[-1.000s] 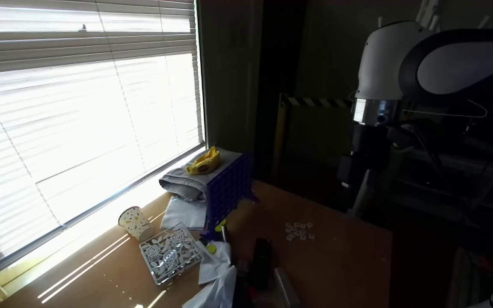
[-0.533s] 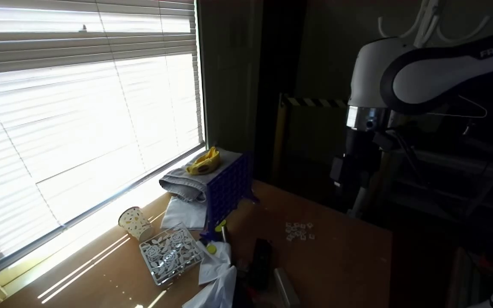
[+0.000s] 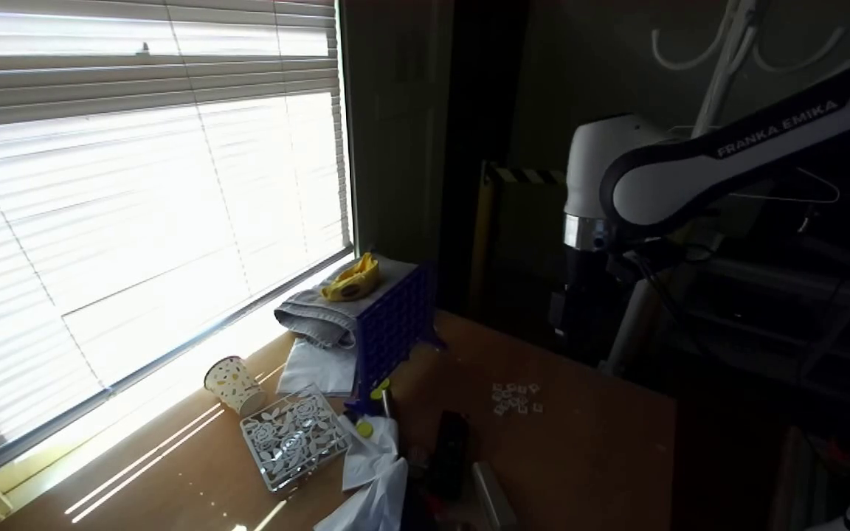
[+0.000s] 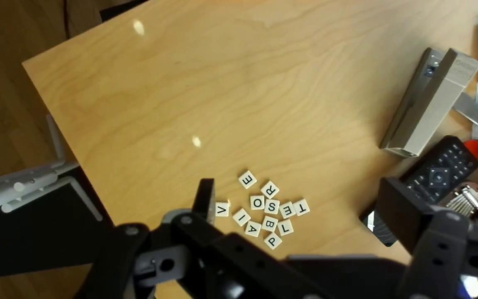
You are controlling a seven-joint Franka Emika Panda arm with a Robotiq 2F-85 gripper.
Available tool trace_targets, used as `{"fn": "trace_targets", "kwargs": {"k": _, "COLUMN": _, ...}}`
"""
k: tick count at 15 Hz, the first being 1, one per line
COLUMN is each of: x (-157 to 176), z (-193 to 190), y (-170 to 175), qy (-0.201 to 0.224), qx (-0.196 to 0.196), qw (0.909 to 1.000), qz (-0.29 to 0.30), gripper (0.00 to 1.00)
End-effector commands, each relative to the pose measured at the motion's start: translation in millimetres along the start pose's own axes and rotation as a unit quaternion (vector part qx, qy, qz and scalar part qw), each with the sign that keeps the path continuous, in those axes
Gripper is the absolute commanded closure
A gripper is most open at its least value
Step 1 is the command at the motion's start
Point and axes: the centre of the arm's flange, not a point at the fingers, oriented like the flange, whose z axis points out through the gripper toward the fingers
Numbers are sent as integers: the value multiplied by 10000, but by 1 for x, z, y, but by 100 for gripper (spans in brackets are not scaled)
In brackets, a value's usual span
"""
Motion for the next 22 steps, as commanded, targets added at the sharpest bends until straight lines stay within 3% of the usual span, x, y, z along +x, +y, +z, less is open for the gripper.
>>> {"fn": "trace_targets", "kwargs": {"k": 1, "x": 43, "z": 18, "y": -23, "qy": -106, "qx": -397, "qw": 9982, "qz": -446, "gripper": 0}}
{"fn": "trace_targets", "kwargs": {"k": 5, "x": 65, "z": 37, "y": -51, "qy": -57, "qx": -616, "qw": 9936, "qz": -947, "gripper": 0}}
{"fn": "trace_targets", "kwargs": {"k": 9, "x": 84, "z": 56, "y": -75, "qy": 33, "qx": -509, "qw": 9918, "qz": -1176, "gripper": 0}}
{"fn": "trace_targets", "kwargs": {"k": 10, "x": 62, "z": 49, "y": -64, "qy": 22, "qx": -494, "qw": 9936, "qz": -1015, "gripper": 0}}
{"fn": "trace_targets", "kwargs": {"k": 13, "x": 71, "z": 58, "y": -72, "qy": -18, "qx": -491, "qw": 9931, "qz": -1068, "gripper": 0}}
{"fn": "trace_targets", "kwargs": {"k": 15, "x": 57, "z": 49, "y": -48, "qy": 498, "qx": -284, "qw": 9960, "qz": -679, "gripper": 0}}
{"fn": "trace_targets", "kwargs": {"k": 19, "x": 61, "z": 61, "y": -26, "qy": 1318, "qx": 52, "qw": 9892, "qz": -646, "gripper": 0}}
{"fn": "trace_targets", "kwargs": {"k": 22, "x": 63, "z": 76, "y": -17, "qy": 1506, "qx": 302, "qw": 9862, "qz": -613, "gripper": 0}}
